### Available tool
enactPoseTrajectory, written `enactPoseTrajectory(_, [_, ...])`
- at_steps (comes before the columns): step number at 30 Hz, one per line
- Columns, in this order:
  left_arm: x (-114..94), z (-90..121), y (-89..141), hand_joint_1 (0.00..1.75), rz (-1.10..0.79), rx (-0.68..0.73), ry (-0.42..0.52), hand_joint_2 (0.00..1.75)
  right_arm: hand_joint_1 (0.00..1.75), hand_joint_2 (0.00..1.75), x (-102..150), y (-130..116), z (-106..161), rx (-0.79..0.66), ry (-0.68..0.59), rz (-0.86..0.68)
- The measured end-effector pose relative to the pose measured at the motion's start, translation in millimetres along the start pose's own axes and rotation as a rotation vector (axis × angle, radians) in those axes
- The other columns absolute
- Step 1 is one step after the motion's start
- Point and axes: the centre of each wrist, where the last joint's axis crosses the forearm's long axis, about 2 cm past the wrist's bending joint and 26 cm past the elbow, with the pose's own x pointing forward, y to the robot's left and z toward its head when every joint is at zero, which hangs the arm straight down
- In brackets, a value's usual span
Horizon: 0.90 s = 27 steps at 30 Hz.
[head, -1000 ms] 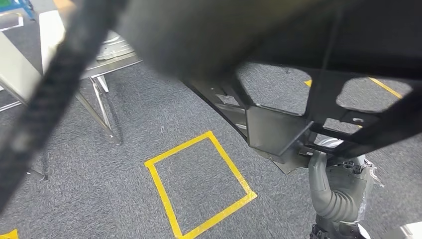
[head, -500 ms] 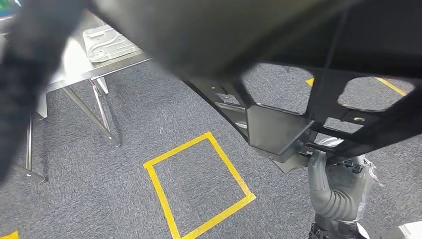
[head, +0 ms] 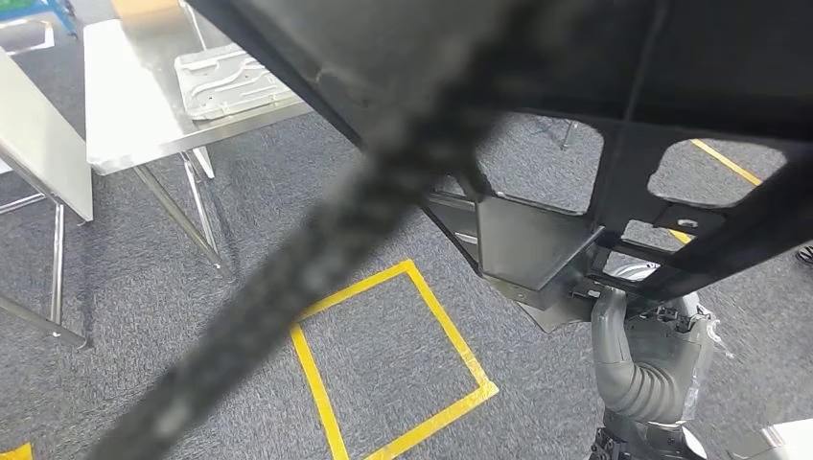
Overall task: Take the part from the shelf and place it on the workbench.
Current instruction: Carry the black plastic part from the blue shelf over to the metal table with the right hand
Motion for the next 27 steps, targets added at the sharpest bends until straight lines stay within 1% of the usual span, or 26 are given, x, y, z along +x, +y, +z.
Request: enactPoseTrajectory(27, [-1.6, 1.0, 2.0, 0.0, 0.004, 0.016, -0.003, 1.75, 1.75, 1.75, -1.3, 0.1, -1.9, -0.003, 0.007, -0.007])
